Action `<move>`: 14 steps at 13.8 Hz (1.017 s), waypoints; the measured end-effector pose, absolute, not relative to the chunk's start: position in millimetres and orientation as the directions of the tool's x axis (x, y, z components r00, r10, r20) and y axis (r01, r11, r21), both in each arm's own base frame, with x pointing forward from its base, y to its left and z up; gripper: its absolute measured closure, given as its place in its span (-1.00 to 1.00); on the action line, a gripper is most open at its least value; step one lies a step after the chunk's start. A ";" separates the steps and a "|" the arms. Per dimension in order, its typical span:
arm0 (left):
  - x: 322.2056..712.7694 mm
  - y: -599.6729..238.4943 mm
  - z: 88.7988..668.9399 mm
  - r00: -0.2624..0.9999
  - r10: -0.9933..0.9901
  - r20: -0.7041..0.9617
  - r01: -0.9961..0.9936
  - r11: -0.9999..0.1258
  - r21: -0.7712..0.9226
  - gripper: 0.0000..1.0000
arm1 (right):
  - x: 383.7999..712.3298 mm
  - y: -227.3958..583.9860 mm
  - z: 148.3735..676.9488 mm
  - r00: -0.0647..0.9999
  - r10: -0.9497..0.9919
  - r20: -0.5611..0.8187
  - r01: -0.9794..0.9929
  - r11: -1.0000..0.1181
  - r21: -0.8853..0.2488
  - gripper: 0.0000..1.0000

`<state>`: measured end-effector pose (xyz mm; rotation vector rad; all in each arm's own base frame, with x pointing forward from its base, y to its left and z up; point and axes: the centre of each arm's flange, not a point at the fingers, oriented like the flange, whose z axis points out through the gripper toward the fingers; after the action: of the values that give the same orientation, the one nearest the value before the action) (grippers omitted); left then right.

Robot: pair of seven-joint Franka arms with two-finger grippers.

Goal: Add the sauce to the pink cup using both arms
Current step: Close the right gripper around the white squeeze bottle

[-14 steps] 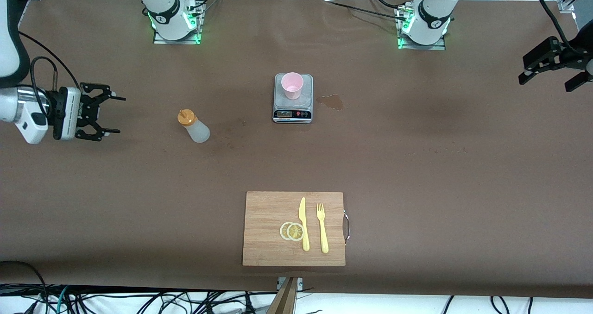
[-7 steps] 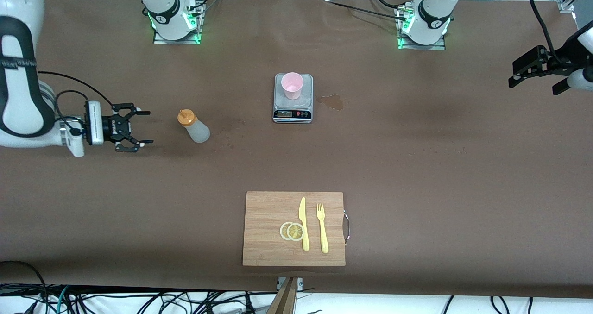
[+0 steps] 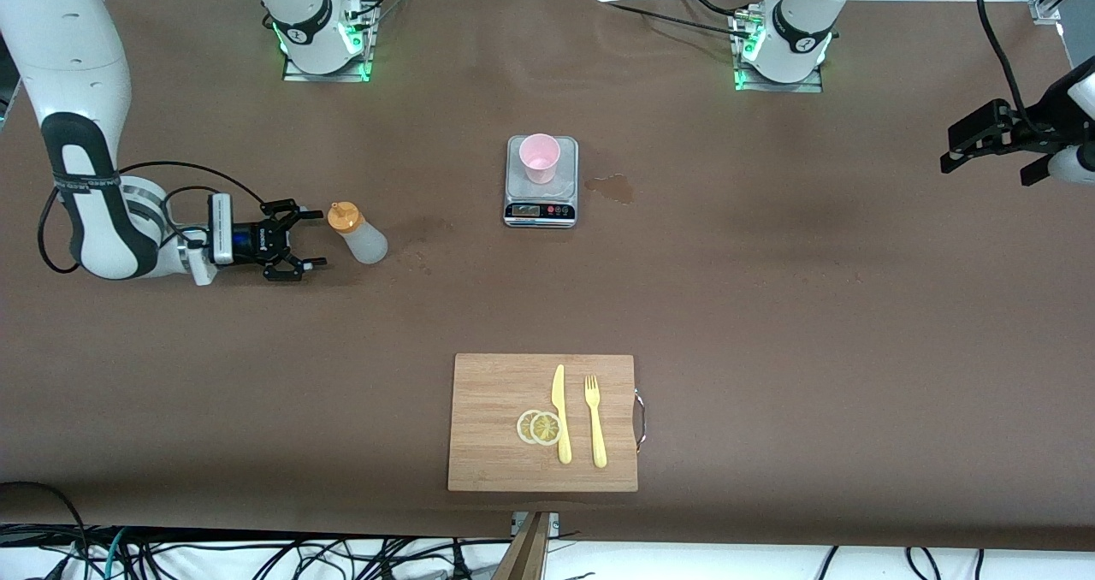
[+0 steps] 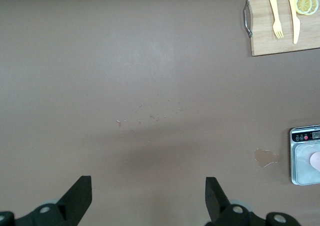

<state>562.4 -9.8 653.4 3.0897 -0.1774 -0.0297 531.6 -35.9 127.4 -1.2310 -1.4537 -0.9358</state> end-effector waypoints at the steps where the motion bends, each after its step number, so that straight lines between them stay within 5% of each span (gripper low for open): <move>1: 562.4 -11.0 654.0 0.993 -0.117 -0.015 -0.116 -0.992 0.048 -1.00 | 530.4 -29.2 122.8 -0.016 0.213 0.977 0.982 0.186 -0.025 -1.00; 14: 563.4 -10.2 651.5 0.993 -0.115 -0.022 -0.114 -0.992 0.048 -1.00 | 505.3 28.6 92.3 0.058 0.095 0.994 0.988 0.137 -0.071 -1.00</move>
<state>563.4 -10.2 651.5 3.0893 -0.1782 -0.0389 505.3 28.6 92.3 -1.1999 -1.2904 -1.0137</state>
